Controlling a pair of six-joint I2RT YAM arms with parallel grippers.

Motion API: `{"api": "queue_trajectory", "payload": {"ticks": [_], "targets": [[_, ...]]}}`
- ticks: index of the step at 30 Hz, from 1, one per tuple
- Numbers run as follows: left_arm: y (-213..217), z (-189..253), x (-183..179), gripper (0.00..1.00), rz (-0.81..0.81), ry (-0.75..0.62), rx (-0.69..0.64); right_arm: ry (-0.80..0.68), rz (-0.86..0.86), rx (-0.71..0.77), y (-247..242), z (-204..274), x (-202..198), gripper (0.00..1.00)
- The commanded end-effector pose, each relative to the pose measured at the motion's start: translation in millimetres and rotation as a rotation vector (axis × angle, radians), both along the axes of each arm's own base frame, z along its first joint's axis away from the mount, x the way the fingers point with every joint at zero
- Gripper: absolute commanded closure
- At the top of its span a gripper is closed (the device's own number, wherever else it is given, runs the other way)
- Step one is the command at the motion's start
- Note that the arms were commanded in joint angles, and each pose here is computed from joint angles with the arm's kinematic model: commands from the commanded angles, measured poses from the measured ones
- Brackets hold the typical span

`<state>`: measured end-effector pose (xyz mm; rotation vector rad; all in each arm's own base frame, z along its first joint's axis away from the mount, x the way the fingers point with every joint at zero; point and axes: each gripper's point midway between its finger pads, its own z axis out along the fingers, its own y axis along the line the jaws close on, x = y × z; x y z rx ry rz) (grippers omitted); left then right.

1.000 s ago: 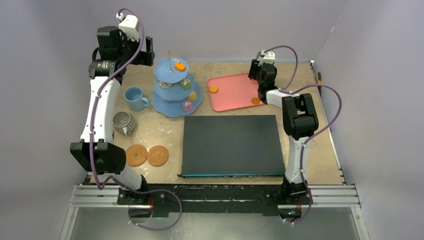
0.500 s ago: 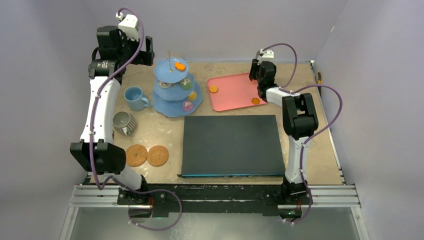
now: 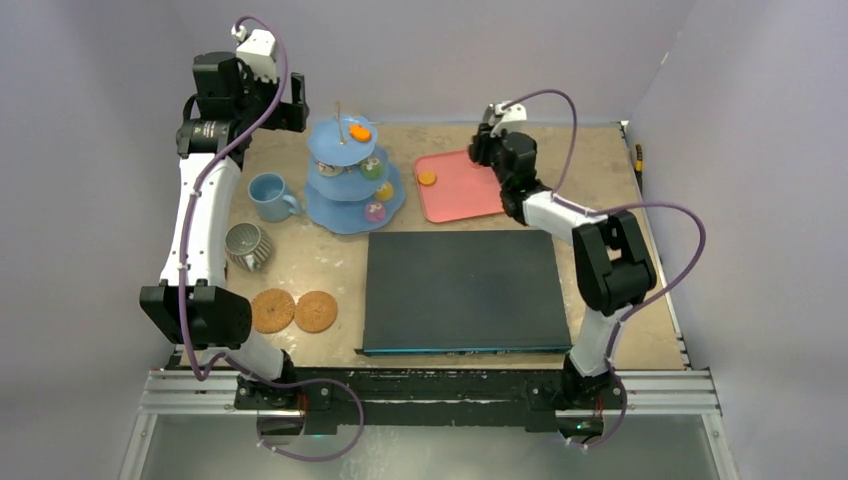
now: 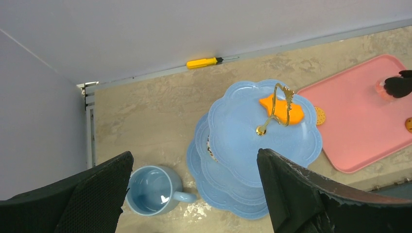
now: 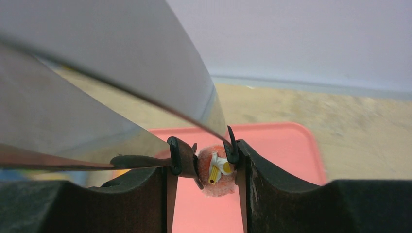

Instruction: Serve the afternoon tea

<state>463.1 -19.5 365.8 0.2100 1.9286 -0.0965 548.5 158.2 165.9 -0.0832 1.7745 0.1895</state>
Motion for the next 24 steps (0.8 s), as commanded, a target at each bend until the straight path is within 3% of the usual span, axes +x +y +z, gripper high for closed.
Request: {"api": "queue_trajectory", "payload": {"ticks": [1, 11, 24], "targets": [[2.0, 42.2, -15.2, 0.01, 0.012, -0.1, -0.009, -0.162, 0.171, 0.094, 74.6, 70.9, -46.9, 0.56], [3.2, 46.6, -20.8, 0.01, 0.015, -0.108, -0.005, -0.136, 0.409, 0.218, 186.2, 82.0, -137.8, 0.56], [2.5, 47.1, -20.0, 0.01, 0.011, -0.111, -0.006, -0.08, 0.544, 0.277, 261.8, 65.2, -190.0, 0.57]]}}
